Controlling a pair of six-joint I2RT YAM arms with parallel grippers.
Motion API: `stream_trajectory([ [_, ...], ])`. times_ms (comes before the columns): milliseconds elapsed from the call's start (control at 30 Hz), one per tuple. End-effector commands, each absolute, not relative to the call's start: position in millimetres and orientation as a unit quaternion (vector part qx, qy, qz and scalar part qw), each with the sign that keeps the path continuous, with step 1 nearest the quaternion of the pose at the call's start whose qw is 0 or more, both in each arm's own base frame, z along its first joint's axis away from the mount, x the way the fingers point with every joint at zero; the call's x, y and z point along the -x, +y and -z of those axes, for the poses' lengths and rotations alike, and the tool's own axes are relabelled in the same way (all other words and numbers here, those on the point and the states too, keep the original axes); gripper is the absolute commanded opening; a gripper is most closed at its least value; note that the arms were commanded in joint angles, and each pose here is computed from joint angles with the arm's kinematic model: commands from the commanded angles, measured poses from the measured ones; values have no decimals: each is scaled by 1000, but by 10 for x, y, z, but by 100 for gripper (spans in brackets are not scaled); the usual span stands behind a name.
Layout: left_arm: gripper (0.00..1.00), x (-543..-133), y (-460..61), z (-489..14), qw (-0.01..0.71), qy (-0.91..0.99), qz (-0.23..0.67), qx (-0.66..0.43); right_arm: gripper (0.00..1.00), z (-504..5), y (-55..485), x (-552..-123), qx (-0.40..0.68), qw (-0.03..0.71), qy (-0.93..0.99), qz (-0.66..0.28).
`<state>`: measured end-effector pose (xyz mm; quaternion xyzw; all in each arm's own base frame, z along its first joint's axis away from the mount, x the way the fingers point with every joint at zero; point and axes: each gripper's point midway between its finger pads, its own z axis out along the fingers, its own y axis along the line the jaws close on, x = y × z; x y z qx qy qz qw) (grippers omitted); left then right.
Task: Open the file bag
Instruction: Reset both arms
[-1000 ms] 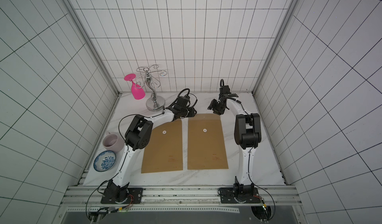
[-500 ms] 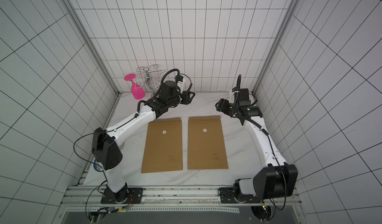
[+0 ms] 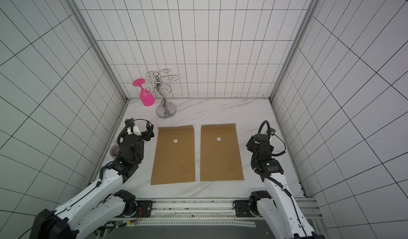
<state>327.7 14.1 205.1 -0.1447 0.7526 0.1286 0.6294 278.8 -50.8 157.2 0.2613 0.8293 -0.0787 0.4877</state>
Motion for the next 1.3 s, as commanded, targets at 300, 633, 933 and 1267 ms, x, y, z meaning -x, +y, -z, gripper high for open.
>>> stream_trajectory([
  [300, 97, -3828, 199, -1452, 650, 746, -94, 107, 99, -1334, -720, -3445, -202, 613, 754, 122],
  [633, 98, -3963, 154, -1274, 639, 757, -94, 93, 99, -943, -373, -3959, -90, 561, 820, 67],
  [933, 97, -3962, 139, -1277, 637, 760, -93, 90, 98, -963, -365, -3965, -86, 566, 817, 69],
  [1267, 98, -3968, 140, -1271, 636, 761, -95, 90, 99, -967, -370, -3974, -86, 569, 815, 70],
])
